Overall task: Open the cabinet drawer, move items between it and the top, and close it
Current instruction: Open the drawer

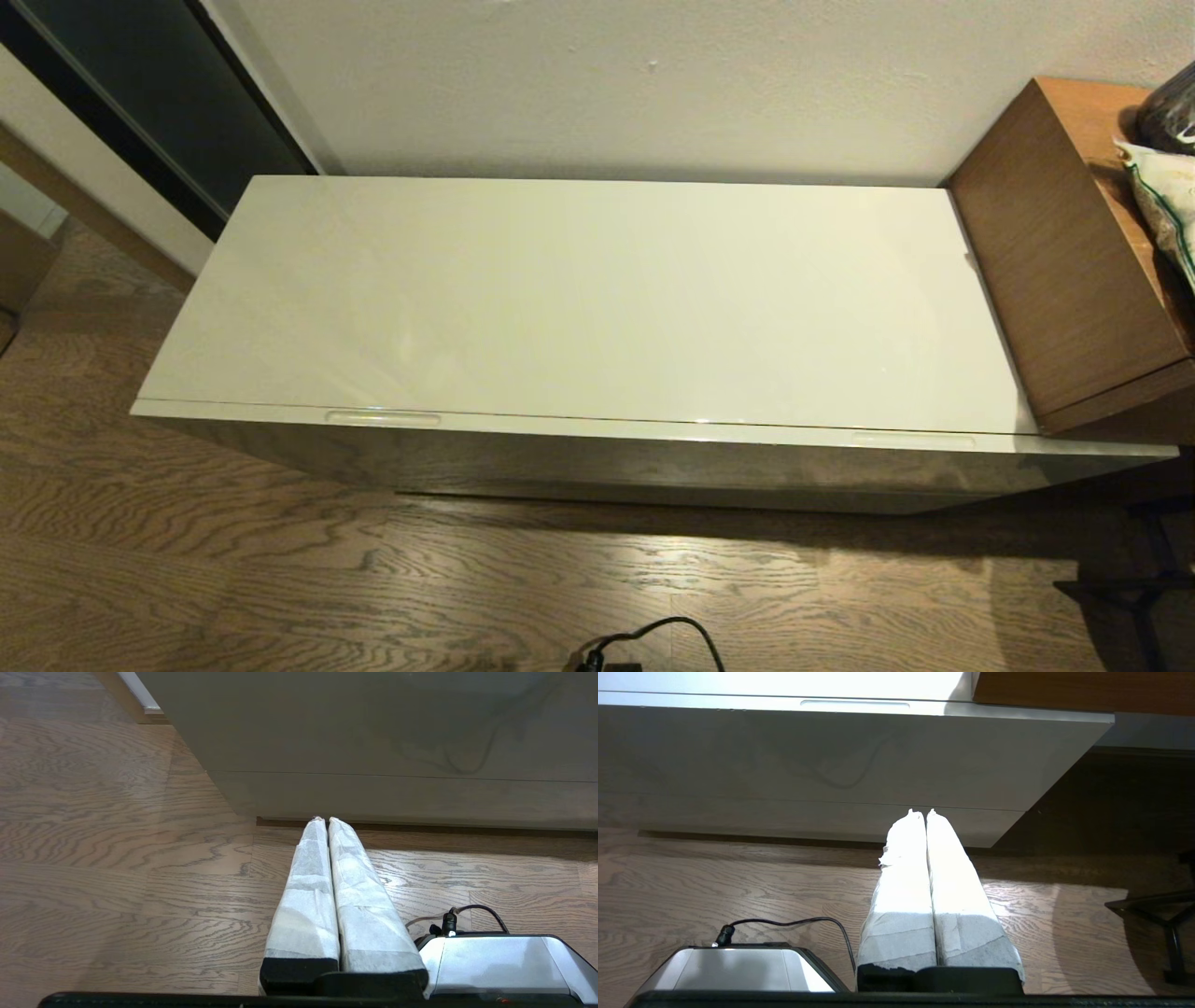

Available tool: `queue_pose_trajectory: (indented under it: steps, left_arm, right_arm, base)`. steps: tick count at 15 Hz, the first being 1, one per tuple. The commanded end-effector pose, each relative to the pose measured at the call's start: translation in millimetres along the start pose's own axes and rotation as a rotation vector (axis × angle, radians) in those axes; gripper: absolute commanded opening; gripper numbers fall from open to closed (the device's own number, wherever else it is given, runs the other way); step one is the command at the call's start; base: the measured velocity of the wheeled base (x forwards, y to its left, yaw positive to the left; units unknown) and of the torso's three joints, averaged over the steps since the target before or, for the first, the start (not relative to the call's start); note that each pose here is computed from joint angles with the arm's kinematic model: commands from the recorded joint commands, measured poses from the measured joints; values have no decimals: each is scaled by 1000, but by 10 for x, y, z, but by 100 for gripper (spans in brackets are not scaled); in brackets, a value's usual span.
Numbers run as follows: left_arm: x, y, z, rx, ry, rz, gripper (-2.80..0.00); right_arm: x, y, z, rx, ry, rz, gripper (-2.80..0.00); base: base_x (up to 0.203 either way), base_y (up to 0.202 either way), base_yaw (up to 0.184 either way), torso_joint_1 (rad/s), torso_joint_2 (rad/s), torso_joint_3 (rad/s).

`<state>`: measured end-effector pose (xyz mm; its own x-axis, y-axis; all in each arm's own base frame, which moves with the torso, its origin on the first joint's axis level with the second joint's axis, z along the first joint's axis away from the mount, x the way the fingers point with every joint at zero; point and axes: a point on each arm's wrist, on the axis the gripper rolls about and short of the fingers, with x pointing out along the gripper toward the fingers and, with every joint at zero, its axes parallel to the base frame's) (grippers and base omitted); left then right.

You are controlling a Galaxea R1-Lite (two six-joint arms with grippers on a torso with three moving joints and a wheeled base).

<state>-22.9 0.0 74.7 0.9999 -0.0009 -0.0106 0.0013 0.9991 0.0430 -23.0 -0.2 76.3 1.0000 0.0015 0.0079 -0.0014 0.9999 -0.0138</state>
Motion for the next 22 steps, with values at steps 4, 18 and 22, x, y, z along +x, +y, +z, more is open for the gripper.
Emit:
queue_pose_trajectory:
  steps: [4,18,22]
  left_arm:
    - [1,0,0,0,2,0,-280]
    - [-10,4,36,-10,-9,10,-280]
    - [-68,45,919,-143,-7,23,-280]
  right_arm:
    - [2,0,-2,0,2,0,-280]
    - [2,1,-1,-11,0,3,-280]
    - [1,0,2,0,0,0,-280]
  base:
    - [0,0,0,0,0,0]
    - [0,0,0,0,0,0]
    - [0,0,0,0,0,0]
